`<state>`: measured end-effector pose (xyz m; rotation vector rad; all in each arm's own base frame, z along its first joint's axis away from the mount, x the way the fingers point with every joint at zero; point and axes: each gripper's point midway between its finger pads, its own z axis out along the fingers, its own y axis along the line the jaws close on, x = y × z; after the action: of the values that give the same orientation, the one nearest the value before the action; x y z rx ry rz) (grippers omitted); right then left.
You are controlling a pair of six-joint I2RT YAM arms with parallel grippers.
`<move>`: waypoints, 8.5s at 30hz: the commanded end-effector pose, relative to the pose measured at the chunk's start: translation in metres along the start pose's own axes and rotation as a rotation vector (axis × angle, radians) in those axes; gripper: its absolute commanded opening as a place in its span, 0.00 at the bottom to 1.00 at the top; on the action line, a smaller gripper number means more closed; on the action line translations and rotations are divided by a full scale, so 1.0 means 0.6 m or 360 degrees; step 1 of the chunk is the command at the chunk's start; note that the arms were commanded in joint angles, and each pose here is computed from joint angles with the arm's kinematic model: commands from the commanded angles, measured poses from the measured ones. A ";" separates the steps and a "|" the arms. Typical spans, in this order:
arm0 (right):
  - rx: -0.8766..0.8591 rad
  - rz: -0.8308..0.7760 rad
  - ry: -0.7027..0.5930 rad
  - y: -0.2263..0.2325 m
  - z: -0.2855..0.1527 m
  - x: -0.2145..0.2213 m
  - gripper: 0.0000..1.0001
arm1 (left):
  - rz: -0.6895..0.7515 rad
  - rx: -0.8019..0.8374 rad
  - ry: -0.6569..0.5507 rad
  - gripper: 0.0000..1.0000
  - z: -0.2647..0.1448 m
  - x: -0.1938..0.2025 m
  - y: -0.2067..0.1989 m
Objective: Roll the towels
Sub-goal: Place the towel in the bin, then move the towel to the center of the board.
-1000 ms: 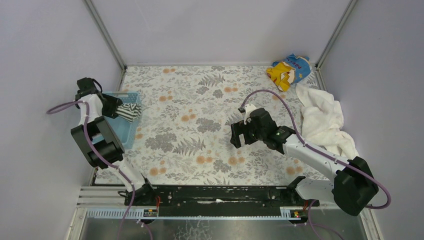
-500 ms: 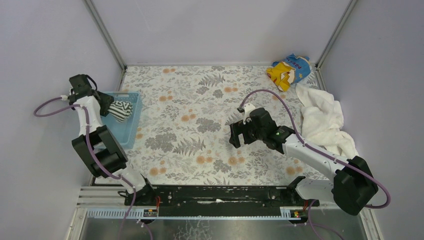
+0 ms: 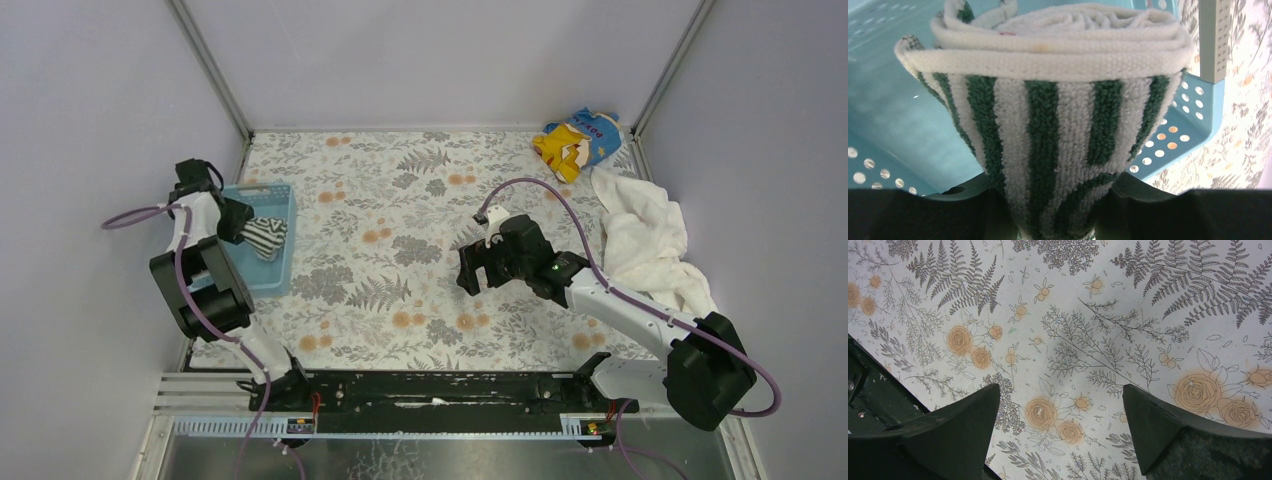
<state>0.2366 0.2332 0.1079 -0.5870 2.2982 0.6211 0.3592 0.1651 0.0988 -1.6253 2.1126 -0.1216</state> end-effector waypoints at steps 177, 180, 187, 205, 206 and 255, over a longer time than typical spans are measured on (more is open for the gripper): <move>0.1286 0.0083 -0.0223 -0.199 -0.124 -0.069 0.99 | 0.0660 0.0444 -0.0242 1.00 -0.188 0.143 -0.084; 0.1459 0.0120 -0.0221 -0.231 -0.140 -0.068 0.99 | 0.0850 0.0621 -0.0235 1.00 -0.221 0.175 -0.108; 0.1853 0.0396 -0.0211 -0.339 -0.187 -0.058 0.99 | 0.1220 0.0874 -0.0166 1.00 -0.262 0.281 -0.128; 0.2394 0.0551 0.0413 -0.566 -0.179 0.054 1.00 | 0.1483 0.1141 -0.0621 1.00 -0.361 0.325 -0.094; 0.2399 0.0549 0.0449 -0.573 -0.177 0.061 0.99 | 0.1495 0.1122 -0.0604 1.00 -0.355 0.328 -0.095; 0.0158 -0.0051 0.0082 0.102 0.134 -0.235 0.67 | 0.1639 0.1055 -0.0243 1.00 -0.300 0.384 -0.106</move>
<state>0.3460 0.3963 0.1287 -0.5620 2.4246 0.5353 0.2886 -0.0890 0.1949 -0.1525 2.1929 -0.2056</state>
